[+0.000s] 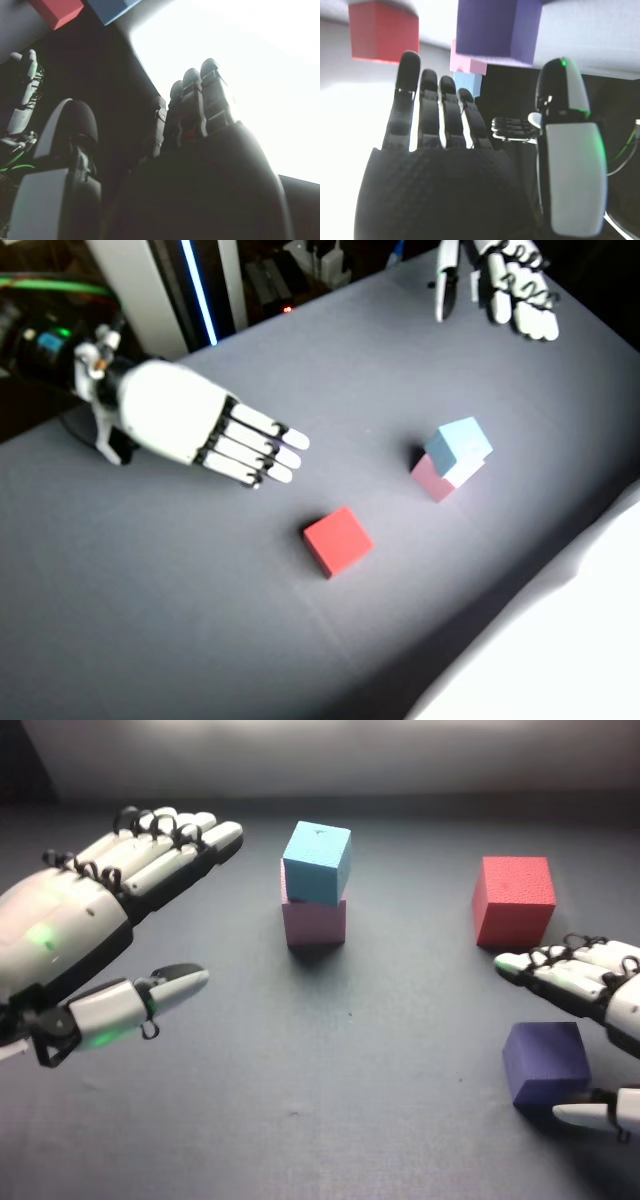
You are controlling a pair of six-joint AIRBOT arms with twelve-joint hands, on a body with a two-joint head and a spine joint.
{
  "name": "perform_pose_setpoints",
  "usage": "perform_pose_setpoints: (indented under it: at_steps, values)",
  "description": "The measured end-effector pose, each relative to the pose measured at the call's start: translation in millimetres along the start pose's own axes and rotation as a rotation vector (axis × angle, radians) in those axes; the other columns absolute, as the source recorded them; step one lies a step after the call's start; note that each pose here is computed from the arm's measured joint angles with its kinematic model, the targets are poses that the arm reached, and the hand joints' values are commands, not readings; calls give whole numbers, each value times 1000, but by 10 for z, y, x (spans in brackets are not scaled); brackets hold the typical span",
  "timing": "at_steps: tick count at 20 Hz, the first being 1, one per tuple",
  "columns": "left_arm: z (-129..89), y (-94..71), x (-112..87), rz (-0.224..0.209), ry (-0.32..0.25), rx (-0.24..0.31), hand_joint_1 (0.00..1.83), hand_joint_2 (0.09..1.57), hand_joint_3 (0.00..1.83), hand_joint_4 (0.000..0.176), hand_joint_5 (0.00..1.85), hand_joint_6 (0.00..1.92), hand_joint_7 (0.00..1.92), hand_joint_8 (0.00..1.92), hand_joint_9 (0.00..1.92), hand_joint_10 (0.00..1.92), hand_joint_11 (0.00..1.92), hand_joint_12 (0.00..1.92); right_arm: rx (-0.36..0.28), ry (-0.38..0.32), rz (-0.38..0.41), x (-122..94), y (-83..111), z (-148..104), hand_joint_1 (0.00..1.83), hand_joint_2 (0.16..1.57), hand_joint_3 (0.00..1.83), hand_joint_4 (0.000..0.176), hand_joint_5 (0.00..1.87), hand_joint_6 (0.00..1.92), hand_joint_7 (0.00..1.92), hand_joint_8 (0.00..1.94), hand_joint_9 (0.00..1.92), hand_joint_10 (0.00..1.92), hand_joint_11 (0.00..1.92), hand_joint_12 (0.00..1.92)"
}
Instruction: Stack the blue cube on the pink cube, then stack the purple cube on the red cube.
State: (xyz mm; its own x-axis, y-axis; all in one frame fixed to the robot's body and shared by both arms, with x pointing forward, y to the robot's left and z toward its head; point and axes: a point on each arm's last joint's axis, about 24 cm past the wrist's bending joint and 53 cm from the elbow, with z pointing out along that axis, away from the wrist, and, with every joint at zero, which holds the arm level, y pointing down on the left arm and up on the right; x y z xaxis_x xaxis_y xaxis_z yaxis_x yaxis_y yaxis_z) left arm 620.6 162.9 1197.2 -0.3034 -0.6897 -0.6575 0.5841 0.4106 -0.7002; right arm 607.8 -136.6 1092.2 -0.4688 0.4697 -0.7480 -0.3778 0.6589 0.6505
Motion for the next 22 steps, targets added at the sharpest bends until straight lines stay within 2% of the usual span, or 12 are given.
perform_pose_setpoints:
  at_steps: [2, 3, 5, 9, 11, 12, 13, 14, 16, 18, 19, 22]
  values:
    - [-15, 32, -50, -8, -20, -12, 730, 1370, 0, 37, 19, 5, 0, 0, 0, 0, 0, 0, 5, 16, 5, 58, -22, 77, 1043, 1172, 3, 0, 474, 151, 650, 164, 332, 894, 0, 1669]
    - [-15, 29, -63, -8, -25, -11, 718, 1373, 0, 49, 20, 4, 0, 0, 0, 0, 0, 0, 9, 25, 7, 86, -37, 111, 1160, 1201, 3, 0, 658, 1135, 865, 928, 625, 925, 244, 1680]
    - [-19, 6, -78, -5, -25, -2, 720, 1381, 2, 45, 20, 4, 0, 0, 0, 0, 0, 0, 5, 14, 11, 39, -28, 189, 1248, 1201, 4, 0, 731, 1190, 898, 1304, 874, 1360, 698, 1688]
    - [-48, 13, -74, -8, -25, -3, 708, 1394, 6, 31, 11, 0, 0, 0, 0, 0, 0, 0, -4, 8, -26, -21, 52, 267, 1200, 1274, 12, 0, 638, 1311, 744, 1566, 659, 1606, 571, 1918]
    - [-65, 16, -61, -11, -23, -5, 760, 1386, 0, 16, 16, 1, 0, 0, 0, 0, 0, 0, -28, -19, -34, -132, 135, 293, 1331, 1253, 1, 0, 599, 1355, 734, 1403, 743, 1585, 629, 1721]
    - [-72, 22, -55, -10, -20, -7, 777, 1386, 0, 19, 10, 1, 0, 0, 0, 0, 0, 0, -38, -35, -43, -209, 170, 293, 1154, 1246, 0, 0, 711, 1345, 1004, 1833, 1160, 1854, 1191, 1881]
    - [-78, 28, -52, -10, -19, -9, 780, 1386, 0, 17, 10, 1, 0, 0, 0, 0, 0, 0, -49, -63, -50, -318, 213, 295, 1110, 1252, 1, 0, 718, 1362, 1289, 1919, 1504, 1908, 1557, 1913]
    - [-84, 34, -49, -10, -18, -10, 750, 1385, 0, 24, 5, 0, 0, 0, 0, 0, 0, 0, -61, -98, -61, -453, 258, 304, 1090, 1265, 5, 0, 697, 1402, 992, 1940, 1221, 1920, 1284, 1921]
    - [-96, 33, -42, -11, -16, -9, 762, 1379, 0, 14, 14, 3, 0, 0, 0, 0, 0, 0, -67, -148, -65, -643, 284, 336, 1087, 1267, 3, 0, 696, 1403, 964, 1941, 1175, 1921, 1235, 1921]
    - [-100, 35, -39, -14, -16, -10, 773, 1369, 0, 16, 9, 0, 0, 0, 0, 0, 0, 0, -62, -192, -76, -812, 286, 369, 1152, 1285, 0, 0, 632, 1377, 760, 1568, 742, 1620, 677, 1845]
    - [-104, 45, -39, -16, -16, -14, 773, 1366, 0, 14, 14, 2, 0, 0, 0, 0, 0, 0, -54, -218, -81, -904, 281, 398, 1140, 1277, 0, 0, 646, 1459, 756, 1428, 732, 1374, 628, 1704]
    - [-117, 64, -13, -23, -9, -19, 732, 1373, 0, 20, 21, 4, 0, 0, 0, 0, 0, 0, -40, -291, -68, -1199, 246, 455, 1318, 1235, 0, 0, 659, 1210, 790, 1381, 840, 1591, 729, 1870]
